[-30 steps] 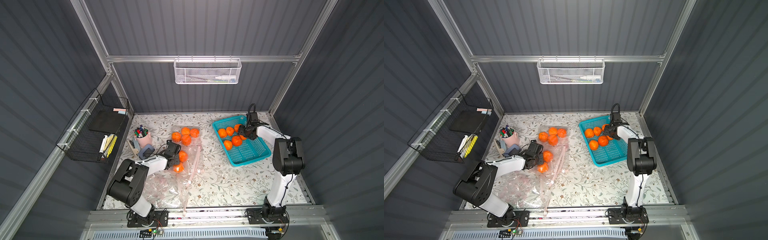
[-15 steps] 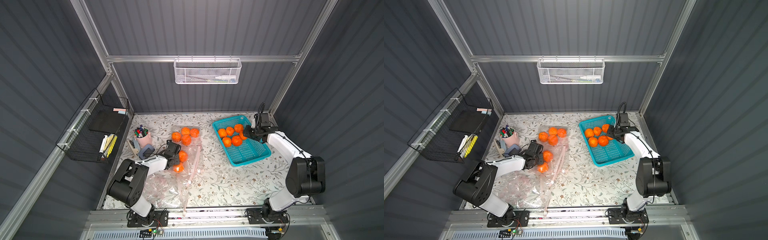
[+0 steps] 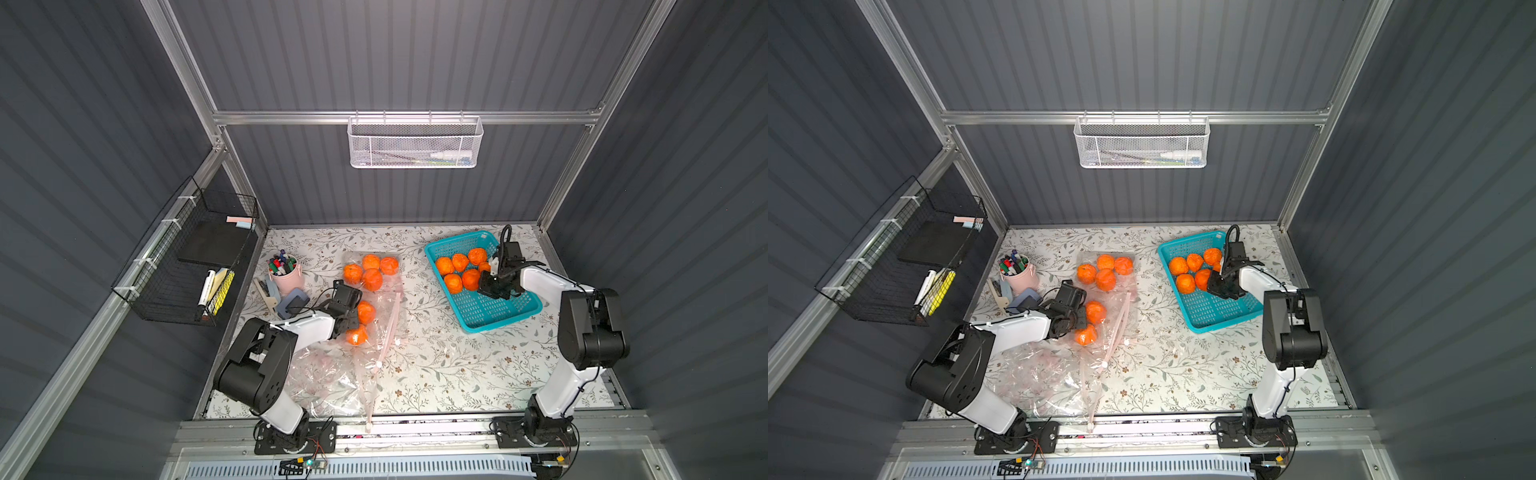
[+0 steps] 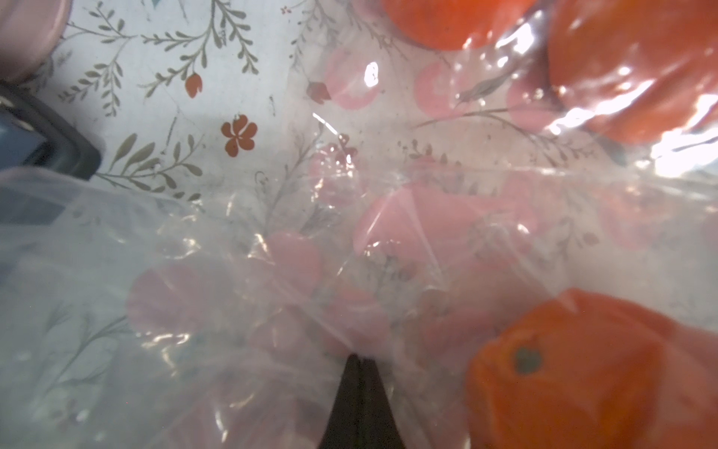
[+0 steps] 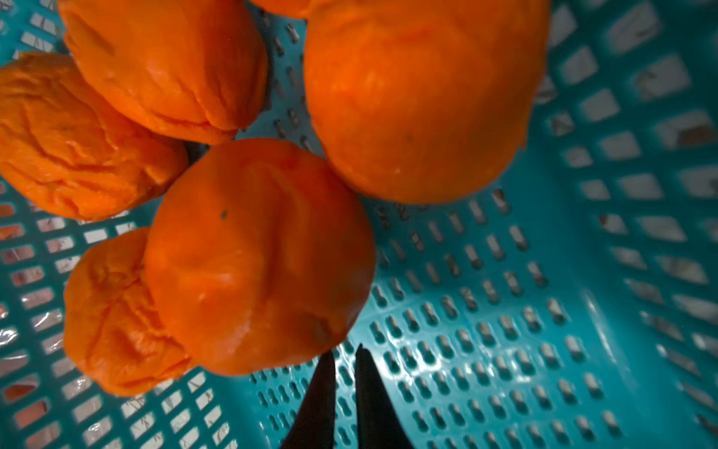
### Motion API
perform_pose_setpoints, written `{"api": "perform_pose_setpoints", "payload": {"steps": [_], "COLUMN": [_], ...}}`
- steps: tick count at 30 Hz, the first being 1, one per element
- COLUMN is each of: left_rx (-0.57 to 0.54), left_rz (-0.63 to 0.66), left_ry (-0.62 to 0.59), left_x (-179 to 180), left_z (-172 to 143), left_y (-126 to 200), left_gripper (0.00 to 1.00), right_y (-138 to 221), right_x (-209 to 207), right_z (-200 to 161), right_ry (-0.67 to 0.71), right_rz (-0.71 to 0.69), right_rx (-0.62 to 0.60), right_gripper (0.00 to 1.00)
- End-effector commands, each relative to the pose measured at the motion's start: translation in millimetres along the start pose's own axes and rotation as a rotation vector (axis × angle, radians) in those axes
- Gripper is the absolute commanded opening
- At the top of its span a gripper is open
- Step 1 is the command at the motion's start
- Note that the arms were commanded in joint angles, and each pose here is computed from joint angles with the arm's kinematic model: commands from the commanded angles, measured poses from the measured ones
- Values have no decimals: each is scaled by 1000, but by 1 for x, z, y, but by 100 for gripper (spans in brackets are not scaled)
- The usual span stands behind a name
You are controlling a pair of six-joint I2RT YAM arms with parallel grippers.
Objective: Open the zip-top bag and take out the orange
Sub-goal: Adjust the orange in the basket, then pick up the orange from the zipper food storage bag.
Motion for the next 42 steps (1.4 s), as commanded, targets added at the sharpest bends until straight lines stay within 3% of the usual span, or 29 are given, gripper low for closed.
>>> {"api": "perform_pose_setpoints", "payload": {"steps": [1,4,9,14,17,20,28,34,42], "left_rx": [160,159,161,161,162,162,160,157,157], "left_rz": [6,6,8,8,5,5,7,4,4], "left_ry": [-36,-33,-33,-35,-36,-34,-33,-32,-33], "left_x": [6,6,7,6,6,6,7,6,6], "left_z": [-45,-44,-45,-45,-45,-45,-45,-45,-44], "left_y": [-4,-4,-4,-5,-5,-5,-4,-4,-4], "left_gripper": [0,0,0,0,0,0,0,0,0], "right_y": [-6,2,45,112,130,119,53,20,-11], "right_x": [15,25,30,98,142,162,190,205,232], "right_z": [14,13,-14,-67,-119,-165,-238,-239,-239], "right_ry": [-14,22,100,401,598,717,845,839,842], "right_rz": [67,92,90,404,633,726,684,652,719], "right_rx": [-13,-31,-44,-193,-191,-104,136,152,173], "right_gripper": [15,17,23,25,25,23,17,15,19]}}
Point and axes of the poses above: each gripper's point midway between its finger pads, its own y axis back along the fingers, its own x axis along the line the jaws close on, z = x × y, the point moved 2 cm from there along y, back along the fingers, and after that the axes turned 8 degrees about -y, right-handed, at the moved point
